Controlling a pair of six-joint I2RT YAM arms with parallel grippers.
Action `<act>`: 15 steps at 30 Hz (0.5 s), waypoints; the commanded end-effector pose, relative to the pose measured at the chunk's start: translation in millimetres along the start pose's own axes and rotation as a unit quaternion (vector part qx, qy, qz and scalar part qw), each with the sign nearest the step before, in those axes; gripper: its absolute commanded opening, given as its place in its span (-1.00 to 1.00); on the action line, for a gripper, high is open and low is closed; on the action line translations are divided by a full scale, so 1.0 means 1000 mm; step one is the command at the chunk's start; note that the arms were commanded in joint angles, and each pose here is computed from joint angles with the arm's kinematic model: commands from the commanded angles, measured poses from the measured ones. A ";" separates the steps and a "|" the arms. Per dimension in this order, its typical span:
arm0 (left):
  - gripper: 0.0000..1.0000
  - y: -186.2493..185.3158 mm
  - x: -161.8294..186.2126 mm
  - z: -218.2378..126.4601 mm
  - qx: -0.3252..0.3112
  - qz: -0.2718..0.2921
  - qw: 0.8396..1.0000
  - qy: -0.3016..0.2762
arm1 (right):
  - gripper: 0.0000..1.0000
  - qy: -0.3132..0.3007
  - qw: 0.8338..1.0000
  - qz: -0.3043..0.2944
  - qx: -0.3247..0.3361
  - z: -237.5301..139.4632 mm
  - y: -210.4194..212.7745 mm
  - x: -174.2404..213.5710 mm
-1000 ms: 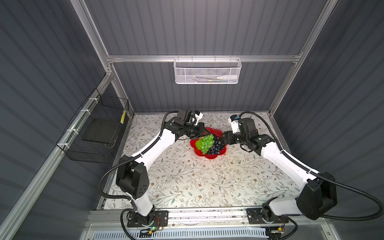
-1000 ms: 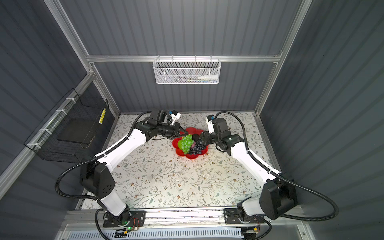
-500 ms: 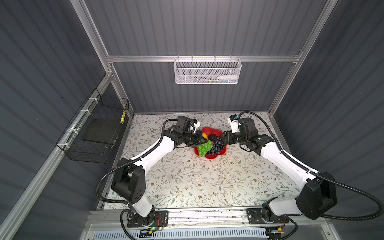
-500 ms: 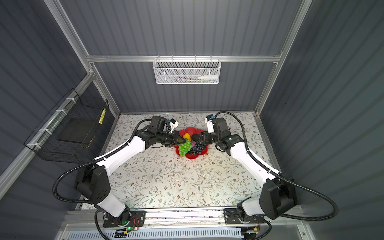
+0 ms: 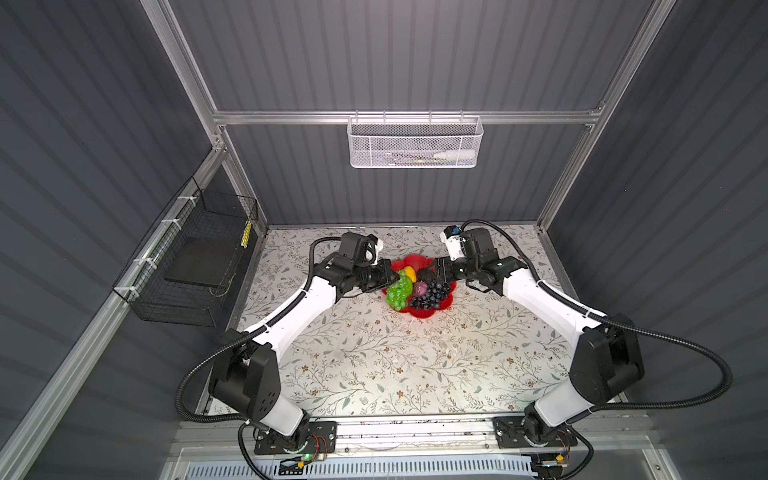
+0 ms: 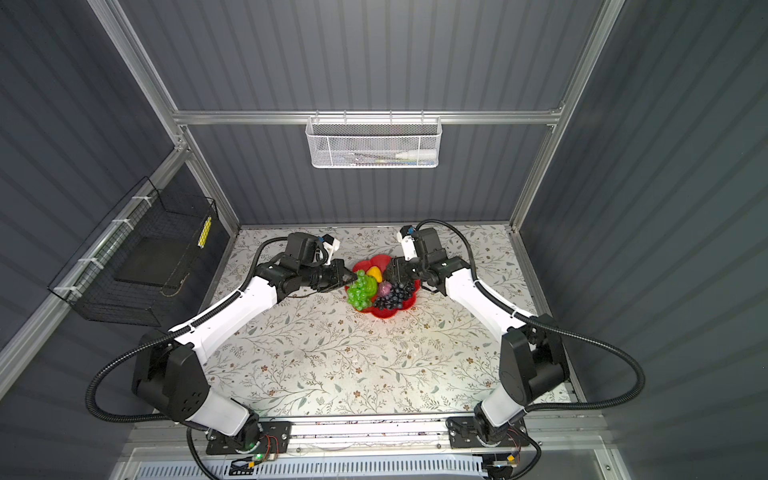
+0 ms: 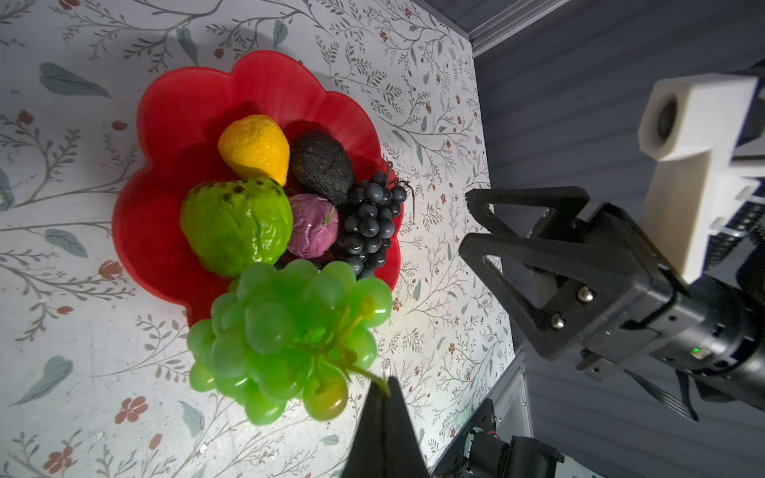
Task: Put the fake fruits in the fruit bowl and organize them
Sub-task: 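Lift the green grapes and carry them over the red bowl with the left gripper, then lower the green grapes beside the custard apple in the bowl with the left gripper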
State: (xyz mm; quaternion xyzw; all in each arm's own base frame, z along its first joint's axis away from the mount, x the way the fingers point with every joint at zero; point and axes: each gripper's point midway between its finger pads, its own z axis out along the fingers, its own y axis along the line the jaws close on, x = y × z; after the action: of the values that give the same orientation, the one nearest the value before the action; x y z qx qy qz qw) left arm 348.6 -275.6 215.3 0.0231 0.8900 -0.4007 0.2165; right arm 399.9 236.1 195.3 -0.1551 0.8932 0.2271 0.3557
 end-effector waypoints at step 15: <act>-1.00 0.053 -0.034 0.040 -0.038 0.017 0.999 0.011 | 0.28 0.012 1.000 -0.004 -0.021 0.009 0.010 0.003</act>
State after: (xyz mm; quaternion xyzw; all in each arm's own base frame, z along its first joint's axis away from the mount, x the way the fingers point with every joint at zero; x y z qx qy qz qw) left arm 393.8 -256.7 159.7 0.0023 0.9122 -0.3584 0.1986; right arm 402.1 246.2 187.3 -0.1632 0.8942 0.2366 0.3433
